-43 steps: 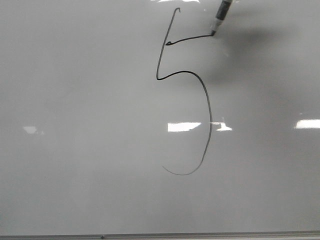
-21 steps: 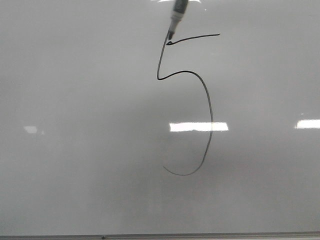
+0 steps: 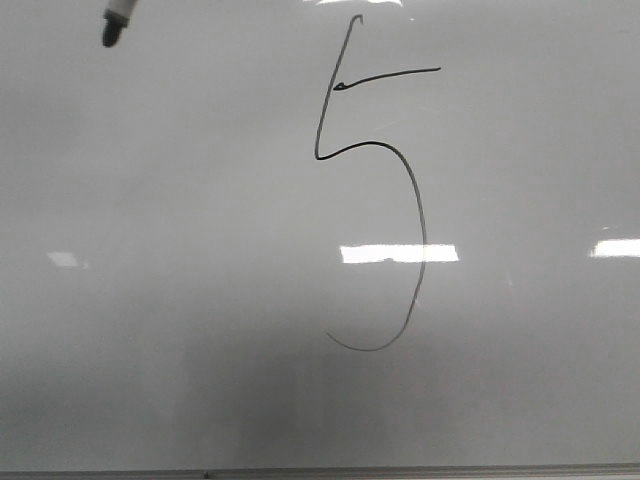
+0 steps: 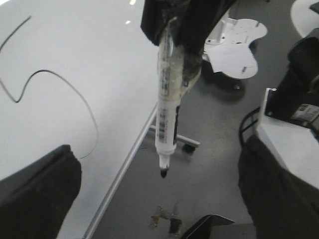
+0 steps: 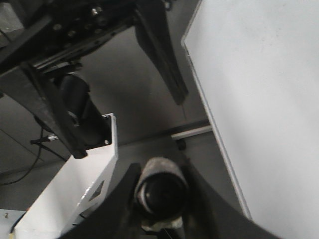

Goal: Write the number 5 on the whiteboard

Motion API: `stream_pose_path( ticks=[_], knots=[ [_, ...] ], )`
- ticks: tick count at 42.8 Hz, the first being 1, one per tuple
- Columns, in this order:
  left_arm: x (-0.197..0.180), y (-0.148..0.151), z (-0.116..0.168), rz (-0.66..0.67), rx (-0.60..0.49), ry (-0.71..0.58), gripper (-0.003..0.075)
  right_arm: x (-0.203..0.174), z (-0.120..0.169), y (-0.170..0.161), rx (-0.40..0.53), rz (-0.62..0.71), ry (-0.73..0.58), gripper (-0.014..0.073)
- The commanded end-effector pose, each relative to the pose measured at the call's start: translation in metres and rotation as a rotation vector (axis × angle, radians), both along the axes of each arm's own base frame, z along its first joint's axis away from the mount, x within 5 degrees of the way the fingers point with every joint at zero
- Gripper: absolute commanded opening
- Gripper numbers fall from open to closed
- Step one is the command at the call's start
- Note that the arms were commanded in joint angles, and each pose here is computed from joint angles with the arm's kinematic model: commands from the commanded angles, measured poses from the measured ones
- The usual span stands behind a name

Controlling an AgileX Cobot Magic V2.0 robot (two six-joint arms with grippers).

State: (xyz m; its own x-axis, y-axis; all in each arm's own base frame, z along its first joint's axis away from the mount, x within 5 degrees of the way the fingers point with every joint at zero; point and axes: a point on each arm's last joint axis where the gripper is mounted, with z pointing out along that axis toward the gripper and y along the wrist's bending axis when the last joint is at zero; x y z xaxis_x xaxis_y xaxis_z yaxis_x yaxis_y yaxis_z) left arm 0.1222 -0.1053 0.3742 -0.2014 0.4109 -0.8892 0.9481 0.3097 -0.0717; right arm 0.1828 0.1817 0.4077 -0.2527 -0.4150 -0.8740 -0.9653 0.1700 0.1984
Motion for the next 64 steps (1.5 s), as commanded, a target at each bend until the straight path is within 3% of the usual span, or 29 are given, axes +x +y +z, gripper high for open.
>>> stream_pose_path(
  ticks=[1,7,22,33,43,49,54,60,64],
  knots=[
    [0.001,-0.007,0.018,-0.076,-0.108,0.003,0.0525,-0.011,0.021,0.000,0.116,0.043,-0.012,-0.0061],
    [0.005,-0.011,0.015,-0.118,-0.104,0.029,0.0458,-0.012,0.024,0.001,0.146,0.059,-0.011,-0.0061],
    [0.004,-0.030,0.011,-0.192,-0.115,0.041,0.0426,-0.014,0.025,0.001,0.157,0.081,-0.002,-0.0061],
    [0.007,-0.035,0.011,-0.182,-0.126,0.026,0.0285,-0.015,0.024,0.001,0.154,0.090,0.002,-0.0061],
    [0.008,-0.035,0.009,-0.181,-0.107,0.020,0.0208,-0.015,0.023,0.001,0.143,0.095,0.000,-0.0061],
    [0.008,-0.034,0.007,-0.183,-0.079,0.011,0.0096,-0.014,0.022,0.001,0.128,0.081,-0.015,-0.0056],
    [0.008,-0.033,0.006,-0.180,-0.065,0.005,-0.0013,-0.011,0.023,0.001,0.136,0.059,-0.025,0.0078],
    [0.011,-0.032,0.004,-0.158,-0.039,-0.017,-0.0020,-0.008,0.024,0.000,0.143,0.021,-0.045,0.0408],
    [0.014,-0.031,0.002,-0.132,-0.011,-0.033,-0.0020,-0.006,0.025,-0.002,0.131,-0.009,-0.077,0.0524]
  ],
)
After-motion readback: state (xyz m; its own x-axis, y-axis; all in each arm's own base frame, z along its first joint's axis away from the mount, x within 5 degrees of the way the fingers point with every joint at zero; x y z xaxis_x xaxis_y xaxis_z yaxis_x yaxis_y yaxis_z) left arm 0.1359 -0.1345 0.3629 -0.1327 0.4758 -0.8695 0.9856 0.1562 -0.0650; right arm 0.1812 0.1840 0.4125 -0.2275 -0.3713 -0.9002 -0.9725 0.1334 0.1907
